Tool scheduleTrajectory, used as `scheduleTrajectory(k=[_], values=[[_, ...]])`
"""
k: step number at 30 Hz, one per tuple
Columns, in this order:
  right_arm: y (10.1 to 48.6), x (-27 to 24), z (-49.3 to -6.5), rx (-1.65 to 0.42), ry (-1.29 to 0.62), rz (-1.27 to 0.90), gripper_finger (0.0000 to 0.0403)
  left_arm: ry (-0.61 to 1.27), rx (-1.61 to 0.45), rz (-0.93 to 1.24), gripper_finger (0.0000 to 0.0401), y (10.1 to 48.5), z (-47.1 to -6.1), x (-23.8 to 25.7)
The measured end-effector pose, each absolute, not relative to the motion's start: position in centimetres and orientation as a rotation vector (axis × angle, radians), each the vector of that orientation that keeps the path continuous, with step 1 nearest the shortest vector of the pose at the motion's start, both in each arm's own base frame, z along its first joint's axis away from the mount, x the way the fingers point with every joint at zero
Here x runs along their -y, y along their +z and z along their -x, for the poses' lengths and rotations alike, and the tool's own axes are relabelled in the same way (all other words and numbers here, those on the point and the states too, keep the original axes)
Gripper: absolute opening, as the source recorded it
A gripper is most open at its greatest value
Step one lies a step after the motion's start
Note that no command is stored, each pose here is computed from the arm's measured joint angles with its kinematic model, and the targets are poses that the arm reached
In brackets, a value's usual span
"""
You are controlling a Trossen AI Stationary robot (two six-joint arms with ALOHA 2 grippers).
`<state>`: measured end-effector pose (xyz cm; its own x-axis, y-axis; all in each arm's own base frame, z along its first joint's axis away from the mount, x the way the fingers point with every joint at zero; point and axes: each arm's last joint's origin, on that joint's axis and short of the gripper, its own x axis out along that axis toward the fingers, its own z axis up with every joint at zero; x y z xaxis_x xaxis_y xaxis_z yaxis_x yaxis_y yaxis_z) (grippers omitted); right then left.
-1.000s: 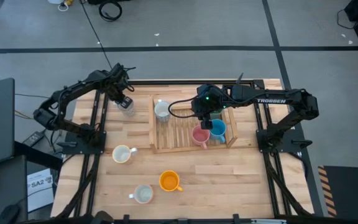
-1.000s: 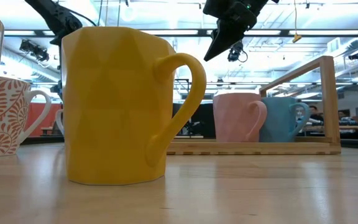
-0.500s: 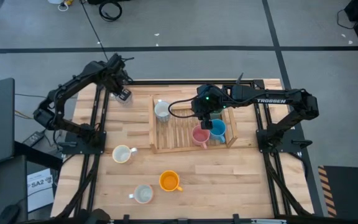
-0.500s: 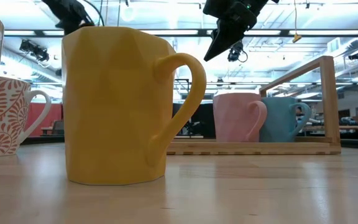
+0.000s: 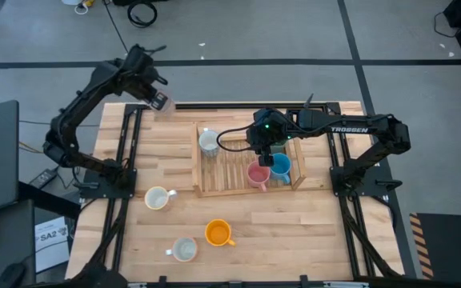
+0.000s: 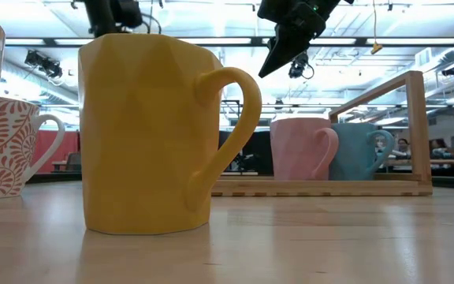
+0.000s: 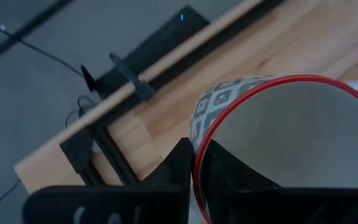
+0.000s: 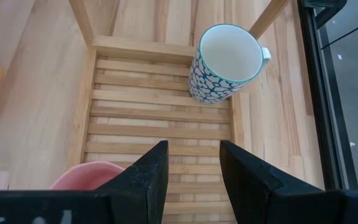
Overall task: Place coffee mugs
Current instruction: Put the gray cup on the shelf
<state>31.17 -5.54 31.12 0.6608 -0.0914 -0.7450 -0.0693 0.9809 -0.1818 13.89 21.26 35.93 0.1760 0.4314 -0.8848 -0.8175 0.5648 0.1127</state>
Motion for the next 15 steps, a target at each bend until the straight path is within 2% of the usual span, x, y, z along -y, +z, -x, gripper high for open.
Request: scheduleTrajectory(k=[6,15], values=[[31.4,5.6,-31.5,-0.812,-0.04,0.202,0.015,0.902,-0.981,0.371,0.0027,38.4,-14.9,-20.5],[33.0,7.3,-32.5,-0.592,-0.305,0.037,0.015,0.768,-0.955,0.276,0.0027,39.5,-17.9,-17.9]])
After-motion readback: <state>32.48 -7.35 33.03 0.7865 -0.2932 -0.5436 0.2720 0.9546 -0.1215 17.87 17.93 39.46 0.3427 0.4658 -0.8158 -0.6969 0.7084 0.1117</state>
